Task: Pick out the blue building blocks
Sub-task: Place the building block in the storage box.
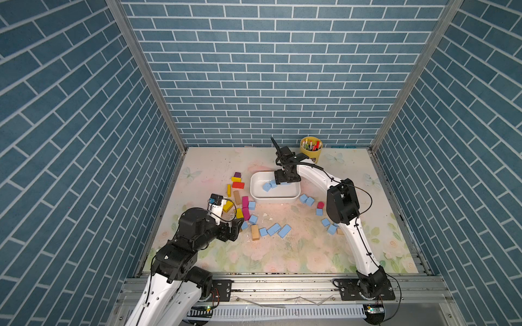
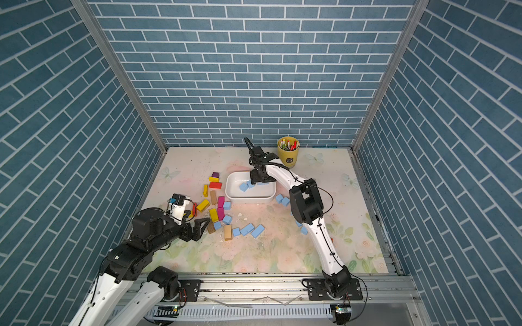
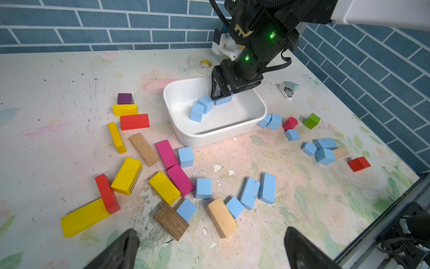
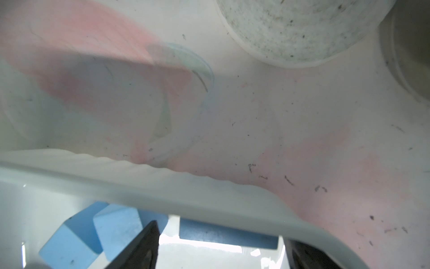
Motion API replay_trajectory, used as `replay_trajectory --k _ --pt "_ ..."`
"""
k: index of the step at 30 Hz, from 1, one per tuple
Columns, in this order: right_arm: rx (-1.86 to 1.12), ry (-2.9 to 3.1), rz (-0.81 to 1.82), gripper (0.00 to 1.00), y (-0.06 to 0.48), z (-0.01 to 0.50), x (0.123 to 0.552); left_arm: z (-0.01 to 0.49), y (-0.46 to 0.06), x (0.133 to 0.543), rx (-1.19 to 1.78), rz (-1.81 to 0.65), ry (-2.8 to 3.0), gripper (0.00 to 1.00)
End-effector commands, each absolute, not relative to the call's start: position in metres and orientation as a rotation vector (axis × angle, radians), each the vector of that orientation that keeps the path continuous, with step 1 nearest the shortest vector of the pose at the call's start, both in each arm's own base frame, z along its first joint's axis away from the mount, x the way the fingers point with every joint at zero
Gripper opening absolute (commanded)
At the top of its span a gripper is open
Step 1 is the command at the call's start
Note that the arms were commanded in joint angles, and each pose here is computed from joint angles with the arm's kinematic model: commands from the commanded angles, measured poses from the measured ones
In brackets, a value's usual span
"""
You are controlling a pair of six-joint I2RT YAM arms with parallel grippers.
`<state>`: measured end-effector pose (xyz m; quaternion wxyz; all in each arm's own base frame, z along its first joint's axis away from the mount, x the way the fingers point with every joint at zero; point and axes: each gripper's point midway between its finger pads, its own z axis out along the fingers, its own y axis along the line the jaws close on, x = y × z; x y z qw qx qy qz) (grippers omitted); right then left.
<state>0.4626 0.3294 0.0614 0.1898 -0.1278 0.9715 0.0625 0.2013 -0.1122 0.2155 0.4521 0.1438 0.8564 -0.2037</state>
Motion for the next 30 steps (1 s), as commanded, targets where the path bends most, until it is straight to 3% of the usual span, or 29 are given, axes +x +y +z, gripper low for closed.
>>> replay_trajectory --k 1,12,30 --pt "-0.329 2.644 0.247 0.84 0.33 0.125 0.456 0.214 -0.111 0.203 0.352 -0.496 2.111 0.99" --pt "-0.338 2.505 0.232 0.91 0.286 0.2 0.414 0.214 -0.111 0.203 0.354 -0.493 2.113 0.99" --pt "-0.221 2.505 0.074 0.95 0.171 0.183 0.301 0.21 -0.113 0.204 0.361 -0.496 2.141 0.99"
